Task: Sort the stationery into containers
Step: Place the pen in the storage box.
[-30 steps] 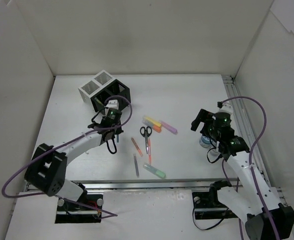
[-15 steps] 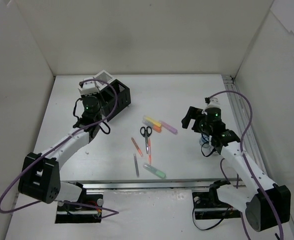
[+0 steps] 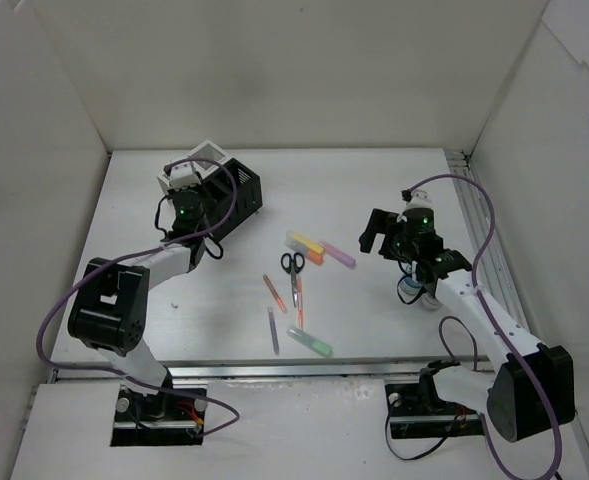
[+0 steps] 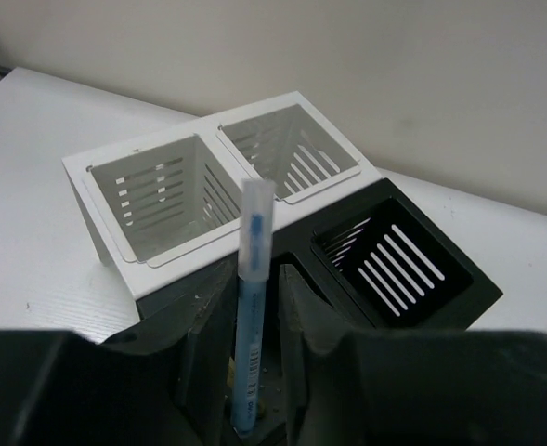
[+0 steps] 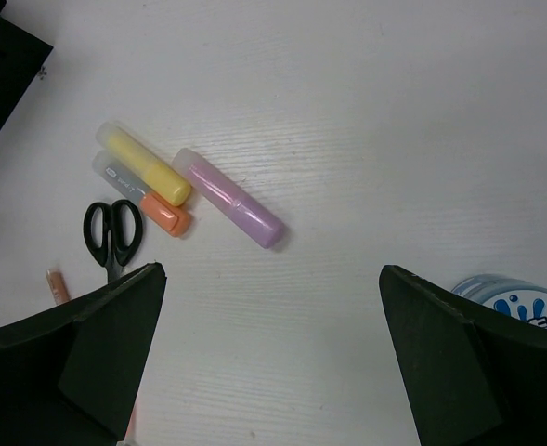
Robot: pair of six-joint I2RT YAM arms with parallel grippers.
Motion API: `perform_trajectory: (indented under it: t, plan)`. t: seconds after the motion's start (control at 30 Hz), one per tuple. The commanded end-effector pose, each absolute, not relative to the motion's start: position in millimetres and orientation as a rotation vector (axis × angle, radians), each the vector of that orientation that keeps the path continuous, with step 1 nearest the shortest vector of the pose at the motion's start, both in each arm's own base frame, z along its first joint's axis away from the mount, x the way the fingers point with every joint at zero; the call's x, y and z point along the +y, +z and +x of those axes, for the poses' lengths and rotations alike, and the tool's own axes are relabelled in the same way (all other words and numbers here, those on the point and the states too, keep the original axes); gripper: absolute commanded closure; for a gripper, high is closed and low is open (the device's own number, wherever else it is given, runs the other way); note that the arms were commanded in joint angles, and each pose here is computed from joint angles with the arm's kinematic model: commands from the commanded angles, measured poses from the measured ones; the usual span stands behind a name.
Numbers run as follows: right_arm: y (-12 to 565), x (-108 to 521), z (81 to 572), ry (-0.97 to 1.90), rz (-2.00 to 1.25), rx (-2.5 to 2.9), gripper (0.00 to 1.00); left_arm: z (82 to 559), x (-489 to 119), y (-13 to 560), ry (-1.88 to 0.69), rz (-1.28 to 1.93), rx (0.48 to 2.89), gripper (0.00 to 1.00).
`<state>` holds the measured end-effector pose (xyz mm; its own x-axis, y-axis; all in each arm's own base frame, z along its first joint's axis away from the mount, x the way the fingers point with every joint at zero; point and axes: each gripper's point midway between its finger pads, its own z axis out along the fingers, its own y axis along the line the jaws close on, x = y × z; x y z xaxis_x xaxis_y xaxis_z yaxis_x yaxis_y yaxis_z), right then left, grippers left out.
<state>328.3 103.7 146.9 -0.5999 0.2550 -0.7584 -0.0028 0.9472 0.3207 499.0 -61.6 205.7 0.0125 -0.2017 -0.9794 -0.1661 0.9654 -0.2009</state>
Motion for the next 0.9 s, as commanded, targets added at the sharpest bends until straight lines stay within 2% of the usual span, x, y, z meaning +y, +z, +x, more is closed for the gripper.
perform_trajectory:
  t: [0.0,0.1,0.23,0.27,0.3,0.33,0.37,0.47,0.53,0.57,0.6,0.67,0.7,0.73,0.77,0.87]
  plan:
    - [177.2,113.1,348.9,0.388,0.134,2.093,0.02,507.8,-69.2,262.0,-0.153,-0.337,1.405,0.77]
    - [174.4,116.8,350.0,0.377,0.104,2.109,0.02,500.8,-70.5,258.3,-0.177,-0.349,1.431,0.55]
    - [169.3,124.5,347.1,0.296,0.056,2.134,0.02,489.9,-71.4,266.2,-0.161,-0.343,1.487,0.45]
    - [167.2,125.5,346.0,0.293,0.056,2.139,0.02,483.1,-72.4,269.3,-0.149,-0.339,1.502,0.40]
    - [166.6,129.6,344.1,0.293,0.043,2.140,0.02,476.4,-70.0,279.5,-0.152,-0.346,1.489,0.28]
    - [166.4,129.9,342.4,0.291,0.041,2.140,0.02,471.4,-74.0,272.3,-0.149,-0.333,1.534,0.24]
    - [166.1,131.6,340.3,0.291,0.038,2.141,0.02,467.1,-76.1,272.7,-0.159,-0.319,1.552,0.13]
    - [165.4,133.5,334.2,0.293,0.024,2.142,0.02,449.1,-103.7,272.6,-0.238,-0.121,1.642,0.02]
    - [166.2,138.7,327.6,0.317,-0.004,2.138,0.02,436.1,-121.2,267.0,-0.232,0.137,1.710,0.01]
    - [159.7,136.5,321.2,0.307,-0.017,2.172,0.02,424.1,-147.1,265.3,-0.295,0.289,1.713,0.00]
    - [159.6,137.5,317.9,0.316,-0.028,2.177,0.02,416.1,-153.8,267.9,-0.242,0.474,1.676,0.01]
    - [154.0,136.0,309.8,0.315,-0.052,2.202,0.02,384.2,-188.0,247.5,-0.354,0.780,1.693,0.01]
    - [152.9,136.2,307.0,0.321,-0.057,2.210,0.02,377.4,-198.7,255.2,-0.376,0.890,1.657,0.01]
    - [149.5,134.5,303.3,0.316,-0.058,2.221,0.02,359.3,-202.5,235.3,-0.382,1.082,1.677,0.00]
    - [147.1,133.0,300.5,0.312,-0.058,2.235,0.02,344.3,-215.9,233.7,-0.461,1.204,1.631,0.00]
    - [139.3,128.8,295.8,0.294,-0.047,2.261,0.02,339.0,-233.7,232.3,-0.490,1.394,1.544,0.01]
